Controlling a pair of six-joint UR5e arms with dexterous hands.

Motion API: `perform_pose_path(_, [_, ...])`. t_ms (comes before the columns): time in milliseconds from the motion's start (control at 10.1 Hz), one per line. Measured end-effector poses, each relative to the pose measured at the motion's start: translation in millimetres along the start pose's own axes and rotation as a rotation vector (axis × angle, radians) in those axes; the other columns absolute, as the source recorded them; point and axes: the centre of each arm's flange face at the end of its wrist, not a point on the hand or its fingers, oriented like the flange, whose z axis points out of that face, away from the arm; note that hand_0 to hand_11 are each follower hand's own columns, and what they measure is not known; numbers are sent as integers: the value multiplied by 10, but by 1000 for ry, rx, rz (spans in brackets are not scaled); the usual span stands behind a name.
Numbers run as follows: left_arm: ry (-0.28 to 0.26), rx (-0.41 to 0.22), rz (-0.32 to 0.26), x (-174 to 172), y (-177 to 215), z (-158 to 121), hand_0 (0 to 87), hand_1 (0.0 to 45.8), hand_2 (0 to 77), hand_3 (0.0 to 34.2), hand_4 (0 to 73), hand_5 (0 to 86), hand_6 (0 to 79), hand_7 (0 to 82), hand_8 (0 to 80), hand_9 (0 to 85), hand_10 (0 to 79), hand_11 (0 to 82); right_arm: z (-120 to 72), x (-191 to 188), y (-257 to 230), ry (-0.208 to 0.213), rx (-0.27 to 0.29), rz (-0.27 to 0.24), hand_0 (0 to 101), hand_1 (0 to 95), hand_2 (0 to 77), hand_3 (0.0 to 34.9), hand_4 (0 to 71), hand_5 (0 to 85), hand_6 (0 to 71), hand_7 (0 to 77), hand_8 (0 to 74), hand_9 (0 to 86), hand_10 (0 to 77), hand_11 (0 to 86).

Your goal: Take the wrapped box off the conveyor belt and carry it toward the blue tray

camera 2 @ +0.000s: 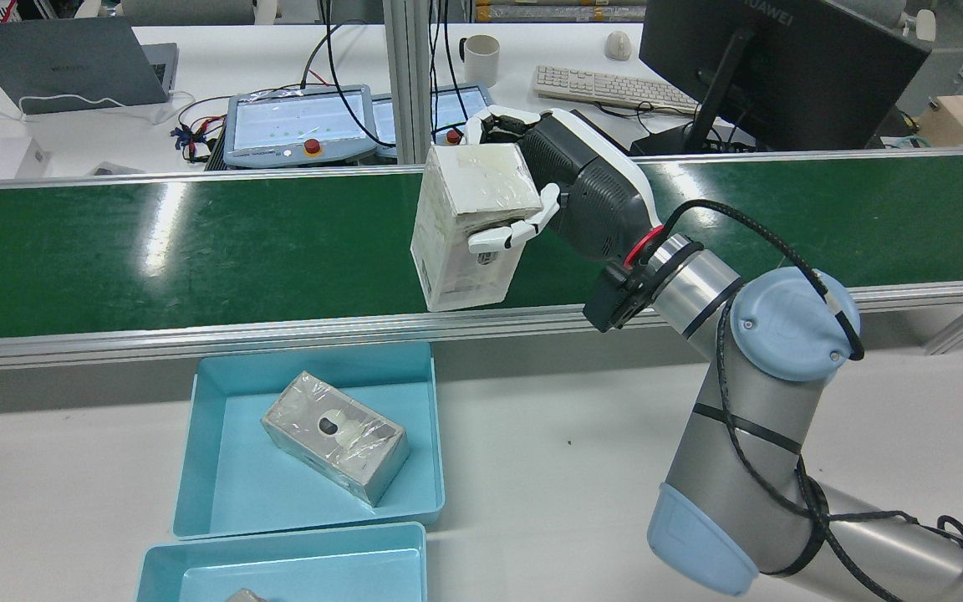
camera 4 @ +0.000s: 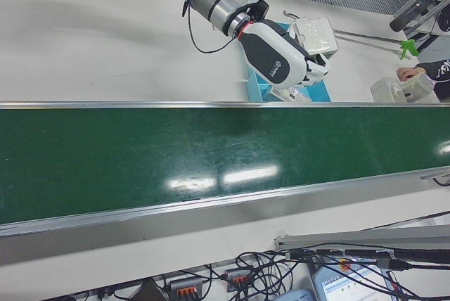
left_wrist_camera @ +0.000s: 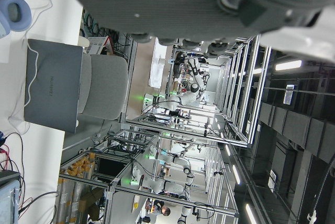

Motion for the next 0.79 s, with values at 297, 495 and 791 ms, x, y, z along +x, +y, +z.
perform_pose_path(297, [0, 0, 0, 0, 0, 0, 0, 0, 5, 0, 0, 11, 0, 0, 0, 0, 5, 0, -125, 764, 250, 36, 6, 10, 475, 5, 153, 0, 344, 704, 453, 714, 573, 693, 540, 540])
perform_pose_path(495, [0, 0, 0, 0, 0, 0, 0, 0, 5, 0, 0, 11, 0, 5, 0, 0, 0, 0, -93, 1253, 317, 69, 13, 15, 469, 5, 136, 0, 393, 714, 556, 720, 676, 742, 562, 698])
perform_pose_path(791, [0, 0, 0, 0, 0, 0, 0, 0, 5, 0, 0, 11, 0, 0, 0, 0, 5, 0, -89, 1632, 377, 106, 9, 32, 499, 5, 136, 23, 311, 829, 545, 774, 475, 813, 475, 862])
